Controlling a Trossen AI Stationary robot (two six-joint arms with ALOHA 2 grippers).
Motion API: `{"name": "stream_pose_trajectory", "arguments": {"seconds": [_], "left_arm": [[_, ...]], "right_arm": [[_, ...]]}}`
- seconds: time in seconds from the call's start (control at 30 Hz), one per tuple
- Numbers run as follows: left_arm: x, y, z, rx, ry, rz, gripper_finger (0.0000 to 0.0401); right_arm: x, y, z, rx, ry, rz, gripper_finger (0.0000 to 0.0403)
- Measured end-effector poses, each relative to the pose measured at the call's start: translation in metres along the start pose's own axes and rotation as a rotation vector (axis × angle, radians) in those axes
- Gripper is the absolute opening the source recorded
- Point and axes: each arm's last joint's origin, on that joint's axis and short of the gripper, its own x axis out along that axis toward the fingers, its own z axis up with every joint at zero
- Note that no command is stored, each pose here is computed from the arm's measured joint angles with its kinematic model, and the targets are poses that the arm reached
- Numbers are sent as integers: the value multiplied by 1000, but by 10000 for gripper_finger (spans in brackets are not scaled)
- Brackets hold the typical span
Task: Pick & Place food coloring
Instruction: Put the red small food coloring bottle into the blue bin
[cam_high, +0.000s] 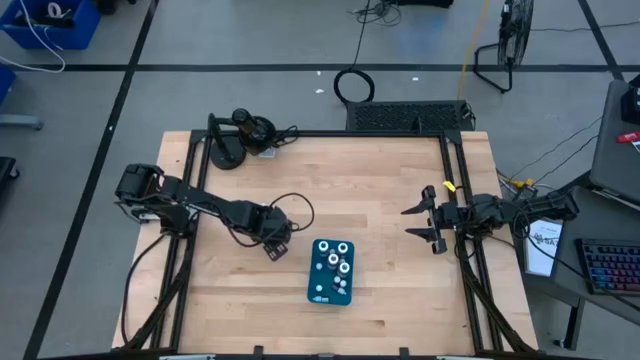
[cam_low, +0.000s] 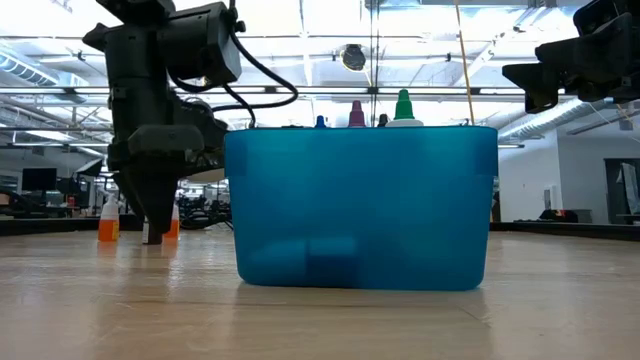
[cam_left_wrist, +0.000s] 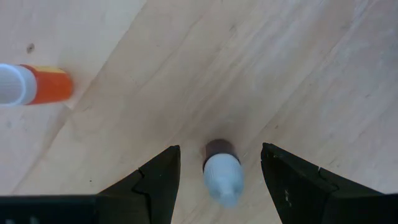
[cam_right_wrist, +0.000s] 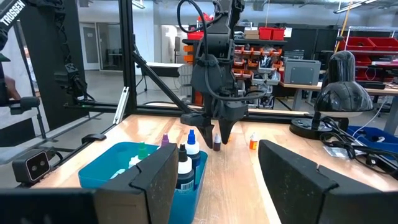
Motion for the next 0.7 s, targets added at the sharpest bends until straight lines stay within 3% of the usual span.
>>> {"name": "stream_pose_trajectory", "arguments": {"seconds": [0.23,0.7], "left_arm": [[-8,-4,3,27,43,-25,225],[-10,-3,5,41,9,24,224]], "right_arm": [[0,0,0,0,0,0,212],[0,0,0,0,1,0,212]]}}
